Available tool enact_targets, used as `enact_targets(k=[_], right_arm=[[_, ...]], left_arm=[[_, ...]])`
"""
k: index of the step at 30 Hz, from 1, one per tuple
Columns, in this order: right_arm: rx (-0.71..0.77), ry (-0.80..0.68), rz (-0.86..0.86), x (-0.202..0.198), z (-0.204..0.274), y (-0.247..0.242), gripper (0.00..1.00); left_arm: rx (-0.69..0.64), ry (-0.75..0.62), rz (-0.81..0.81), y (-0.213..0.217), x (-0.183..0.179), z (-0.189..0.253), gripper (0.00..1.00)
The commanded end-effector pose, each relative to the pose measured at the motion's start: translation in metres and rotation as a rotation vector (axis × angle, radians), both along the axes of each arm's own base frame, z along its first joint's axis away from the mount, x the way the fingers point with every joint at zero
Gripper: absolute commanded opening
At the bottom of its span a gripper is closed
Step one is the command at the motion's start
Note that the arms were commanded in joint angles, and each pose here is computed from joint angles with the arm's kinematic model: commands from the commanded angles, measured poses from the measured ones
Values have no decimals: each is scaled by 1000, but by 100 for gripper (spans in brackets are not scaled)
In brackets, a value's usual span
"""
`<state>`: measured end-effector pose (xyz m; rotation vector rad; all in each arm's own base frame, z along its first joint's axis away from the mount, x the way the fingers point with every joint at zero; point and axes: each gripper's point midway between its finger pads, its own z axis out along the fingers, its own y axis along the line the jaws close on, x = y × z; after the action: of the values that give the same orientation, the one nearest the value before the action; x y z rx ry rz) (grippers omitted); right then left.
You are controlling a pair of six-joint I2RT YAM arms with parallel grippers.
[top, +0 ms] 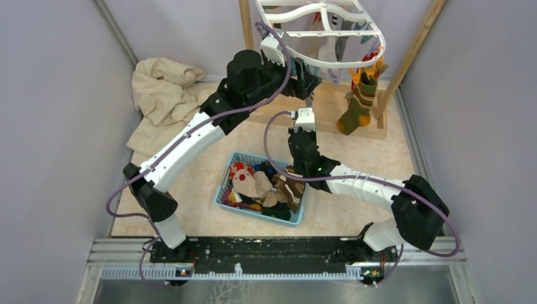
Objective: Remove the socks clipped to the hanger
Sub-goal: Remove the sock from the hanger.
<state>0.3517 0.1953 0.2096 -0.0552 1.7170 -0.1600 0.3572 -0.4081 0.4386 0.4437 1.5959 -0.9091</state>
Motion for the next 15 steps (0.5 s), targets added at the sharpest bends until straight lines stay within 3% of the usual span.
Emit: enact_targets(k=[1, 15], right_arm=[[39, -43, 2, 2, 16, 9, 0], [41, -41, 0, 1, 15, 9, 0]], left_arm=[[-68, -21, -16, -4, -2, 23, 98], [-85, 47, -103, -15, -17, 16, 92]])
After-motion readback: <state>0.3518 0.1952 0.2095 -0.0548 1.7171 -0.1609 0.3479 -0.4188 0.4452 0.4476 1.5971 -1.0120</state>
